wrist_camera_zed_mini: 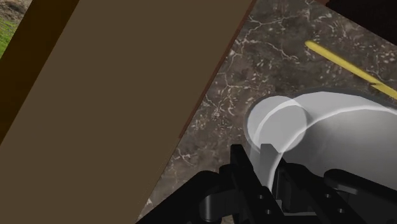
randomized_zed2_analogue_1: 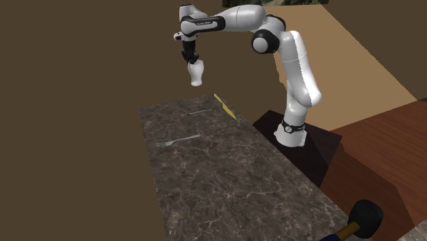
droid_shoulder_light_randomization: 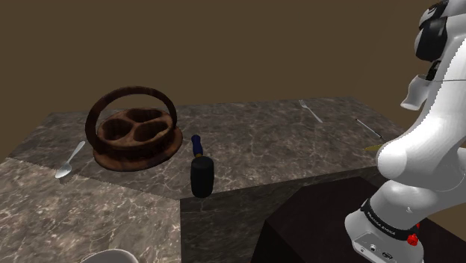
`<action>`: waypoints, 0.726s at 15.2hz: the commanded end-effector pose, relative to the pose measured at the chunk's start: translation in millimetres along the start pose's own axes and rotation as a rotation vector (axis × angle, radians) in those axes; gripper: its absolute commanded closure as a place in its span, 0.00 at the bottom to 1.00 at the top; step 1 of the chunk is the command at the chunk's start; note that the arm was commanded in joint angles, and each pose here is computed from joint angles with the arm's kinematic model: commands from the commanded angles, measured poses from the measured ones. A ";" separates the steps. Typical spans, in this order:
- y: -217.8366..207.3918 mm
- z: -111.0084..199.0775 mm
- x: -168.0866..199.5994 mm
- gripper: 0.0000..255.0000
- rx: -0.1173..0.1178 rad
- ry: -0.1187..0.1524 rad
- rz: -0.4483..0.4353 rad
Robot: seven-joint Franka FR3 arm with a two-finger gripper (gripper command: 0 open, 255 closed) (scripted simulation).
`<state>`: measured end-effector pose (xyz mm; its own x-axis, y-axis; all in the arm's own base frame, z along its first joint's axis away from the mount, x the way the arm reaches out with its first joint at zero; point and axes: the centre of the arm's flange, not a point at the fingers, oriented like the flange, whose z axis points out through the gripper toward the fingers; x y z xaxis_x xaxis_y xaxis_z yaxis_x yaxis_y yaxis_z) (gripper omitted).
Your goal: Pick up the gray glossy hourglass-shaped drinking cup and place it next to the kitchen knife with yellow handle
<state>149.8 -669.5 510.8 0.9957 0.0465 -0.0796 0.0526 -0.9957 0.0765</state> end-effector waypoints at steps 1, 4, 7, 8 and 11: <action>-1.3 10.1 0.2 1.00 -0.001 0.000 0.000; -2.5 25.8 1.4 1.00 -0.001 0.000 0.000; -3.7 41.6 2.7 1.00 -0.001 0.000 0.000; -4.2 46.8 3.1 1.00 -0.001 0.000 0.000; -5.4 62.5 4.4 1.00 -0.001 0.000 0.000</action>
<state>148.6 -669.3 454.1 0.9957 0.0464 -0.0798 0.0525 -0.9957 0.0766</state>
